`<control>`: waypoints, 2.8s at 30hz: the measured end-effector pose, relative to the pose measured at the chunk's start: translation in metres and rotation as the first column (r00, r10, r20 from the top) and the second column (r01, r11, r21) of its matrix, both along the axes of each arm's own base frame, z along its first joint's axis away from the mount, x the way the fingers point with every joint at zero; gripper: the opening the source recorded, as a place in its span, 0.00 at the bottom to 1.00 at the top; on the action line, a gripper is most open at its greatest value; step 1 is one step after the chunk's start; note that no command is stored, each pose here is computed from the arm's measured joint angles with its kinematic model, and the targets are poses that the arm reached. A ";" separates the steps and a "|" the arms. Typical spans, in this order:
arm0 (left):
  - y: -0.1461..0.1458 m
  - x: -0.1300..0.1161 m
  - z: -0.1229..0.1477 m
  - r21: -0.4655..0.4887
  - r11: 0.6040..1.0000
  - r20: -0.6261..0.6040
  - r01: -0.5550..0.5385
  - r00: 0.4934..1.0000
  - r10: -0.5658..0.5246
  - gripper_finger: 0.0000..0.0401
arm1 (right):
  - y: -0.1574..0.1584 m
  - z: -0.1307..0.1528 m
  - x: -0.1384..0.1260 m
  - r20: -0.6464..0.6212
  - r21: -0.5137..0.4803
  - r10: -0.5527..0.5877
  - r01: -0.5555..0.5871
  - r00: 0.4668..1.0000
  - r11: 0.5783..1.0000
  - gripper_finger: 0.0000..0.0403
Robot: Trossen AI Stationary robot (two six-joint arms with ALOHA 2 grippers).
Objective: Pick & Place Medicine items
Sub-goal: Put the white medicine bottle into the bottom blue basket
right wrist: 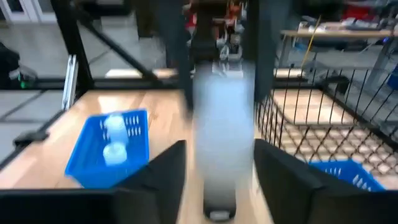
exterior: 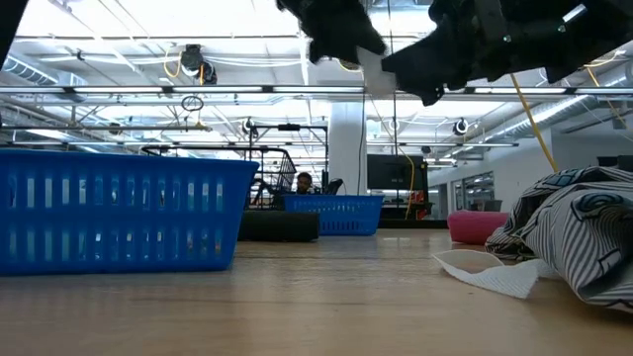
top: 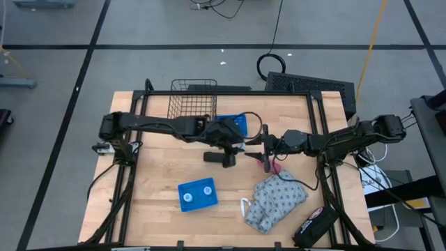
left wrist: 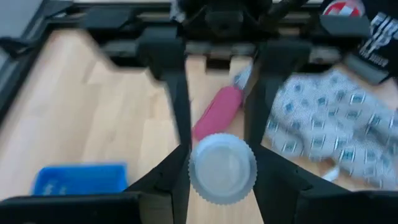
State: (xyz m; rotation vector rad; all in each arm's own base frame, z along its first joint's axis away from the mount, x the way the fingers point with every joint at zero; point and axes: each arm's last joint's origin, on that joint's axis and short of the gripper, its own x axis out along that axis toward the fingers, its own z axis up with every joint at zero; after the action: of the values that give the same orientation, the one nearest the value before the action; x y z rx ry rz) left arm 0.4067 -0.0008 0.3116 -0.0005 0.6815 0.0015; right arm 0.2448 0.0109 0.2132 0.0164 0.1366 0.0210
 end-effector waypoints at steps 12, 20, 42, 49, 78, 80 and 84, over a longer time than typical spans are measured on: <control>-0.055 -0.064 0.021 -0.008 1.000 -0.090 0.029 0.995 -0.030 0.35 | 0.000 0.010 -0.014 -0.022 0.002 0.001 -0.001 1.000 1.000 0.72; -0.115 -0.108 -0.027 -0.072 0.993 -0.168 0.096 0.980 -0.107 0.35 | -0.001 0.009 -0.015 -0.026 0.025 -0.003 0.003 1.000 1.000 0.70; -0.154 -0.154 -0.105 -0.015 0.996 -0.206 -0.086 0.975 0.081 0.35 | -0.001 0.010 -0.014 -0.019 0.025 -0.007 0.007 1.000 1.000 0.68; -0.150 -0.154 -0.116 -0.069 0.992 -0.199 -0.105 0.976 0.089 0.35 | -0.001 0.010 -0.014 -0.019 0.025 -0.007 0.008 1.000 1.000 0.68; -0.143 -0.144 -0.148 -0.145 0.984 -0.260 -0.105 0.964 0.065 0.35 | -0.001 0.010 -0.014 -0.019 0.021 -0.012 0.012 1.000 1.000 0.68; -0.143 -0.142 -0.147 -0.146 0.985 -0.240 -0.092 0.969 0.055 0.35 | -0.001 0.010 -0.014 -0.020 0.021 -0.012 0.012 1.000 1.000 0.68; -0.141 -0.141 -0.148 -0.137 0.986 -0.247 -0.092 0.967 0.056 0.35 | -0.001 0.010 -0.014 -0.023 0.020 -0.012 0.012 1.000 1.000 0.68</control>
State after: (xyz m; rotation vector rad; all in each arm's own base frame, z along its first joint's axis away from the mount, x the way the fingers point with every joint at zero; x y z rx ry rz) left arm 0.2656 -0.1418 0.1632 -0.1709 0.9246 0.0239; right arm 0.2305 0.0099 0.2227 0.0380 0.1591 0.0105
